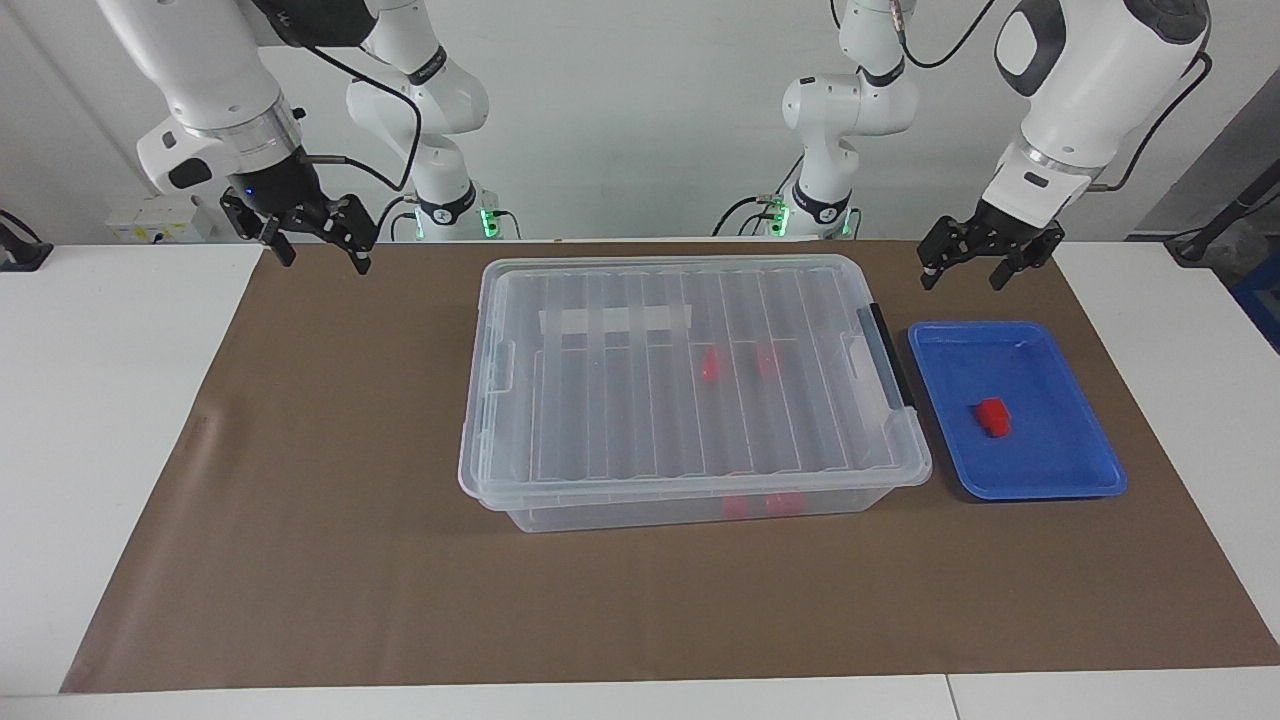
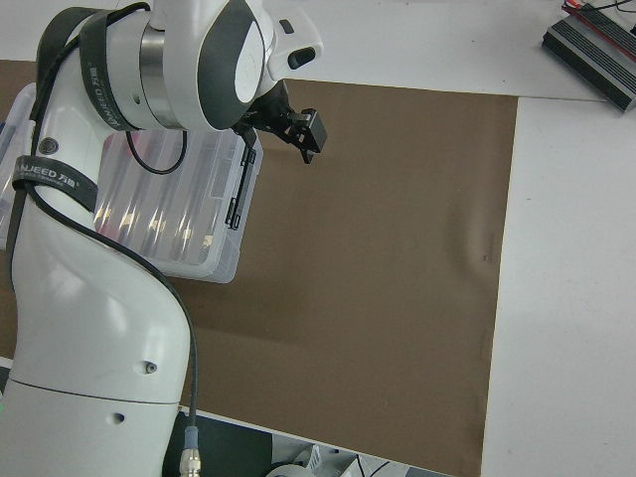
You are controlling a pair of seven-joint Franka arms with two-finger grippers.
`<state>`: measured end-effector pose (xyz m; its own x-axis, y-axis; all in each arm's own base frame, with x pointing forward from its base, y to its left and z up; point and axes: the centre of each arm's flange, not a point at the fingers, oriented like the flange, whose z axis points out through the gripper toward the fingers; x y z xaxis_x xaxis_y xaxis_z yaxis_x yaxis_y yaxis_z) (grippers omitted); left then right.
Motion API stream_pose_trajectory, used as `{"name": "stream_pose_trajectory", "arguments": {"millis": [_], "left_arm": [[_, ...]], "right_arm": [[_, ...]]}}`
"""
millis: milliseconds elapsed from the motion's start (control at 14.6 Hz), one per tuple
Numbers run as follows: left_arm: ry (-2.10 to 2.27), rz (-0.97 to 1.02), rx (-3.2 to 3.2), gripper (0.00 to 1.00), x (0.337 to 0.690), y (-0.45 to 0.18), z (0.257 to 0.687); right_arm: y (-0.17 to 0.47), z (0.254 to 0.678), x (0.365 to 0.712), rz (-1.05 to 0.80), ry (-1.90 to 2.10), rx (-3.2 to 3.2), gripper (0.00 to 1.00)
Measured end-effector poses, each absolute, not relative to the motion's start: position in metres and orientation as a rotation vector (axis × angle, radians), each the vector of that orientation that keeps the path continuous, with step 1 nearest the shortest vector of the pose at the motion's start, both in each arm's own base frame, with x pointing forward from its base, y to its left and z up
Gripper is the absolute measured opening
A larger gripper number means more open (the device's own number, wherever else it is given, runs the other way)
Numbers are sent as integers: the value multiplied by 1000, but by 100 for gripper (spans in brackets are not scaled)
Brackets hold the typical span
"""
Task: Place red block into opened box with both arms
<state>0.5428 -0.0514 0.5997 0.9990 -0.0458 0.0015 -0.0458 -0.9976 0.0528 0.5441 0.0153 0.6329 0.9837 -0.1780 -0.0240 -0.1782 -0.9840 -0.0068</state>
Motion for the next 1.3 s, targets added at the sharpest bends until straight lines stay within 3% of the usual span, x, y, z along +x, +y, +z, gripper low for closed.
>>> {"name": "stream_pose_trajectory", "arguments": {"millis": [959,1301], "left_arm": [[-7,18,3090,100,542,-43,604],[5,87,3156,100,546,-32,607]], "right_arm": [[7,636,547,-7,304,-3114,99],[9,611,554,-28,299,-3112,96]]}}
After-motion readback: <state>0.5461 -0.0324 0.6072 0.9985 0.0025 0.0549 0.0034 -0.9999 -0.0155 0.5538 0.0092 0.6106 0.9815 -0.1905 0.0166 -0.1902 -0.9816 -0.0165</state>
